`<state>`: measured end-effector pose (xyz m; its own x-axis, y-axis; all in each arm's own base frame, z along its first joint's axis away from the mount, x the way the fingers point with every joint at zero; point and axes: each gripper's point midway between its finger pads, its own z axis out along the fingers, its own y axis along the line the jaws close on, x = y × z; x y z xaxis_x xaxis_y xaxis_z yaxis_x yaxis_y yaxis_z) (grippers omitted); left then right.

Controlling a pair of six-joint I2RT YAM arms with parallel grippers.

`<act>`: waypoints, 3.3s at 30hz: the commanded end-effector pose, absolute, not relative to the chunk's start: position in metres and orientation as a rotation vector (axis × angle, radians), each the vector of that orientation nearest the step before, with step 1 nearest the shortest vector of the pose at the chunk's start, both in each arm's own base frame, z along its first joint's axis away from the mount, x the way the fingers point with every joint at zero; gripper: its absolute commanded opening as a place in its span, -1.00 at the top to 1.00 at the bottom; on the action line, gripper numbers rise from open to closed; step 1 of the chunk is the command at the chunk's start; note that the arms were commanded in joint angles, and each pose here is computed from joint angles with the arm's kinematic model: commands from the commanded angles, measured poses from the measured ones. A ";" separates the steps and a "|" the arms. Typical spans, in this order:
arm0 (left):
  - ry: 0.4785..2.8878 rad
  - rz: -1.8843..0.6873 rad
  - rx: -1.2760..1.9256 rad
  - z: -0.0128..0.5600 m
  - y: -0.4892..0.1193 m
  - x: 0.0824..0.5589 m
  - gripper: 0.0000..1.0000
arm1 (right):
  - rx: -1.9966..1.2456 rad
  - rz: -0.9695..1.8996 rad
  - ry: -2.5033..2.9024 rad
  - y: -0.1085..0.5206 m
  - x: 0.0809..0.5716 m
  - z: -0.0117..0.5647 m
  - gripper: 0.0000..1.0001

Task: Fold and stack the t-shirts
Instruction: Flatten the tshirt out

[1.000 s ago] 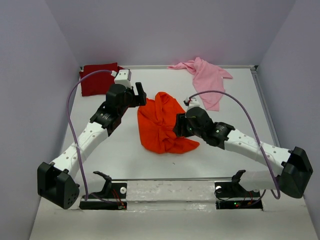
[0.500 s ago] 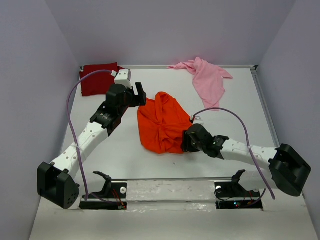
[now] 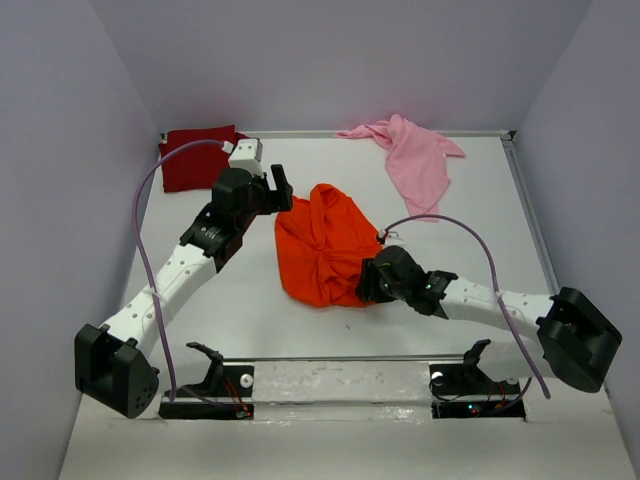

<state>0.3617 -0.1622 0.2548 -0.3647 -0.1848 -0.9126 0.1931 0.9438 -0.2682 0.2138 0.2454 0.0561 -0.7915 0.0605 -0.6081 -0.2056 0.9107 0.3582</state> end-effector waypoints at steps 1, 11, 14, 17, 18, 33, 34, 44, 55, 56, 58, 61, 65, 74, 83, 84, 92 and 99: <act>1.862 -0.407 0.003 0.267 -0.162 0.364 -0.82 | -0.072 0.673 2.348 0.261 0.217 0.084 -0.07; 1.859 -0.407 0.001 0.269 -0.162 0.363 -0.82 | -0.068 0.716 2.380 0.265 0.202 0.071 -0.05; 1.859 -0.408 0.002 0.269 -0.162 0.363 -0.82 | -0.064 0.719 2.391 0.267 0.202 0.066 -0.04; 1.859 -0.408 0.000 0.269 -0.162 0.363 -0.82 | -0.072 0.715 2.408 0.269 0.199 0.060 -0.04; 1.860 -0.407 0.002 0.268 -0.162 0.364 -0.82 | -0.073 0.708 2.414 0.269 0.199 0.057 -0.04; 1.865 -0.407 0.004 0.266 -0.163 0.364 -0.82 | -0.077 0.730 2.415 0.274 0.199 0.051 0.61; 1.863 -0.407 0.004 0.267 -0.163 0.364 -0.82 | -0.078 0.732 2.412 0.274 0.199 0.052 0.69; 1.867 -0.401 0.003 0.265 -0.162 0.364 -0.82 | -0.091 0.728 2.391 0.271 0.200 0.072 1.00; 1.870 -0.389 0.002 0.263 -0.160 0.365 -0.82 | -0.190 0.702 2.174 0.270 0.221 0.192 1.00; 1.870 -0.389 0.002 0.263 -0.161 0.365 -0.82 | -0.197 0.693 2.151 0.269 0.224 0.203 1.00; 1.870 -0.389 0.000 0.264 -0.161 0.366 -0.82 | -0.204 0.655 2.071 0.267 0.236 0.242 1.00; 1.874 -0.386 0.002 0.262 -0.161 0.366 -0.82 | -0.227 0.609 1.958 0.265 0.250 0.303 1.00; 1.872 -0.387 0.001 0.262 -0.161 0.366 -0.82 | -0.140 0.508 1.769 0.242 0.271 0.388 1.00; 1.841 -0.476 0.039 0.268 -0.177 0.359 -0.82 | -0.023 0.296 1.422 0.189 0.288 0.547 1.00; 1.734 -0.795 0.077 0.309 -0.240 0.311 -0.77 | 0.000 0.112 1.254 0.163 0.293 0.618 1.00; 1.727 -0.828 0.106 0.315 -0.256 0.298 -0.76 | -0.017 0.070 1.258 0.166 0.298 0.616 1.00; 1.706 -0.801 0.167 0.329 -0.272 0.276 -0.76 | 0.059 0.055 1.139 0.122 0.270 0.678 1.00; 1.701 -0.898 0.156 0.330 -0.275 0.254 -0.75 | -0.018 0.018 1.172 0.166 0.301 0.662 1.00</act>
<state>0.2659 -0.2801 0.2977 -0.3921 -0.2574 -0.8832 0.5106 0.7377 -0.4417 0.2868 0.1443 0.6633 0.3741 0.0394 -0.9265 -0.0287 0.9991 0.0309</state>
